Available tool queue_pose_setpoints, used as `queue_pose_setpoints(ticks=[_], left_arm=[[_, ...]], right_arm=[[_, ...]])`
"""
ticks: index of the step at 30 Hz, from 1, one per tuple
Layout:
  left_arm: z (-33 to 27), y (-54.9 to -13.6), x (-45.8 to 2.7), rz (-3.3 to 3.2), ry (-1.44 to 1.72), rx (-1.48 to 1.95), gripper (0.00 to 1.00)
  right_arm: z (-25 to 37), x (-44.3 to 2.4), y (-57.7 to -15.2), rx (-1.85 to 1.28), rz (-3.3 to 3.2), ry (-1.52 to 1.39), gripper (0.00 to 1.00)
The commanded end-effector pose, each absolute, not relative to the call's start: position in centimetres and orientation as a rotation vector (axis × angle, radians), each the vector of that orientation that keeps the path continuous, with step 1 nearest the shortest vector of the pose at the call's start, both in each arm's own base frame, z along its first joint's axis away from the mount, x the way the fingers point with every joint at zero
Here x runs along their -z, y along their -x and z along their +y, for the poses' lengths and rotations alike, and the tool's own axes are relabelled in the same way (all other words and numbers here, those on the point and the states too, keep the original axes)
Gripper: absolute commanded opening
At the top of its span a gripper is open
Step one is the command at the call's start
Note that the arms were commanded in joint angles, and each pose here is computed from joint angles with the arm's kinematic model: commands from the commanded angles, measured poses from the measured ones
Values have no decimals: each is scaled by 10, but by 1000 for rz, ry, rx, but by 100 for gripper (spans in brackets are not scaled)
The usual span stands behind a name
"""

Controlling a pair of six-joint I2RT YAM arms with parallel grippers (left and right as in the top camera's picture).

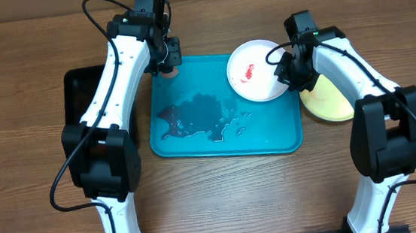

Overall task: Clean dirty plates on tray and stack at the side
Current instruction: 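Grip the stained white plate rim on the tray with the right gripper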

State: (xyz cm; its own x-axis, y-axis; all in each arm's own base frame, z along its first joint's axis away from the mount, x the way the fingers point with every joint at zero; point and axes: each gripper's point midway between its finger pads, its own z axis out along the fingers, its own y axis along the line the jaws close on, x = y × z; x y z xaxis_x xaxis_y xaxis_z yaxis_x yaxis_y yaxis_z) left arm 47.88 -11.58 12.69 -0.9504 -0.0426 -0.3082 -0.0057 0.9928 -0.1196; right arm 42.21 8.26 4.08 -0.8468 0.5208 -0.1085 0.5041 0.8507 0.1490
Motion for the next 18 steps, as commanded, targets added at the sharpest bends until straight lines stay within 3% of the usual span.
queue_pose_setpoints(ticks=[1,15,18], left_arm=[[-121,-483,-137,2789,2,176,4],[-121,-483,-137,2790,2,176,4],[-121,-483,-137,2790,2,177,4]], right_arm=[[90,-27,-418,-157,2913,-782,24],[90,-19,-407,-82,2947,-743,24],[93,-17,-406,-81,2958,-689,15]])
